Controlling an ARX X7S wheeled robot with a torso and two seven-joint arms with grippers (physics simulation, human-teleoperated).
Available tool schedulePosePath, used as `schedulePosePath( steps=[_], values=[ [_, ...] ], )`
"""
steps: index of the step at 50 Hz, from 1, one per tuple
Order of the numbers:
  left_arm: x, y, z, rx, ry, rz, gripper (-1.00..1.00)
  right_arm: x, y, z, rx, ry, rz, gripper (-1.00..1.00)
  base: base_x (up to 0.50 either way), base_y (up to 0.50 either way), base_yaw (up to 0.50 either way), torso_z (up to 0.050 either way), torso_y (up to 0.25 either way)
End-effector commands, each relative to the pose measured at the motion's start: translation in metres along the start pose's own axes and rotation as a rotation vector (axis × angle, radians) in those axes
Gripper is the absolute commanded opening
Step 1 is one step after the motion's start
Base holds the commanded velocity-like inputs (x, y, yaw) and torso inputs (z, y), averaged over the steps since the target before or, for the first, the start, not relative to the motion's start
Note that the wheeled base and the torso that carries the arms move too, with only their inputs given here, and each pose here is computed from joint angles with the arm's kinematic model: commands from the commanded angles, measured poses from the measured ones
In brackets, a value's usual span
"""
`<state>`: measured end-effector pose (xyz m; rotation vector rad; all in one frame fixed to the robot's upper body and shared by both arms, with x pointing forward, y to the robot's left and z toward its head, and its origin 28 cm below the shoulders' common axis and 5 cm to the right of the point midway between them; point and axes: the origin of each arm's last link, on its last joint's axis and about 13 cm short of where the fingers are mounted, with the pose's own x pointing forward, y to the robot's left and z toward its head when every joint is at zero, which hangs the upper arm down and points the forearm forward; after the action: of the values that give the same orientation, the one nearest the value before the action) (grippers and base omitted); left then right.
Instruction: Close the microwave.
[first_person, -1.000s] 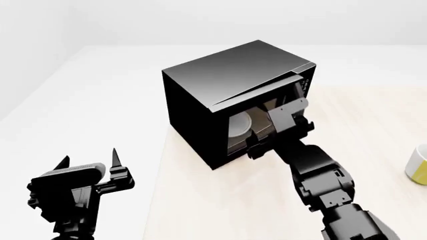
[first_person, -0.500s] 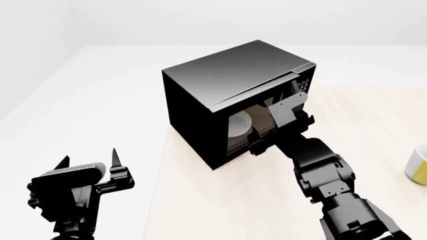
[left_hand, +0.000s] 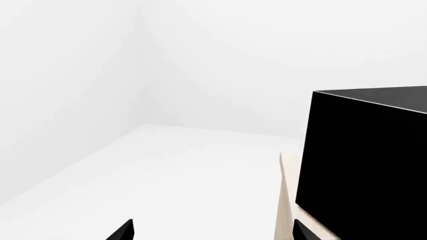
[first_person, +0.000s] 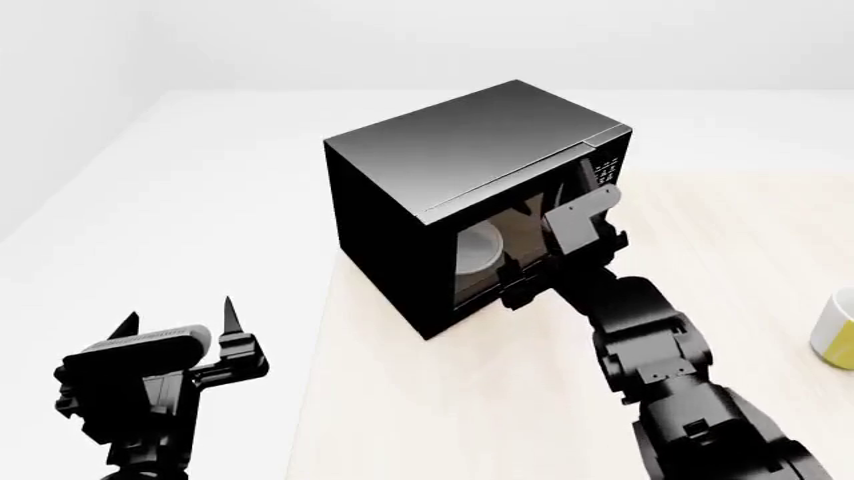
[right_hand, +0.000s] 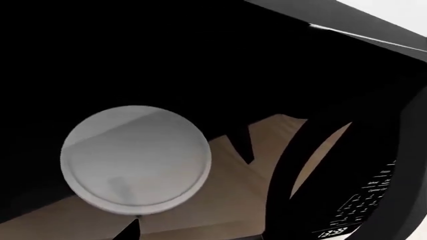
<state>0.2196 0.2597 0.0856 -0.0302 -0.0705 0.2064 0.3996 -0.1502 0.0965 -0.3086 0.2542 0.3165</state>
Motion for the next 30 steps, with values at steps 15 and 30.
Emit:
schedulePosePath(
  steps=[15, 30],
  values=[
    [0.0, 0.0, -0.001, -0.001, 0.002, 0.001, 1.0, 0.006, -0.001, 0.022, -0.026, -0.156, 0.143, 1.0, 0.0, 0.0, 0.0, 0.0, 0.001],
    [0.0, 0.0, 0.0, -0.003, 0.004, 0.001, 1.0, 0.006, -0.001, 0.025, -0.04, -0.164, 0.139, 1.0, 0.0, 0.0, 0.0, 0.0, 0.003]
  ],
)
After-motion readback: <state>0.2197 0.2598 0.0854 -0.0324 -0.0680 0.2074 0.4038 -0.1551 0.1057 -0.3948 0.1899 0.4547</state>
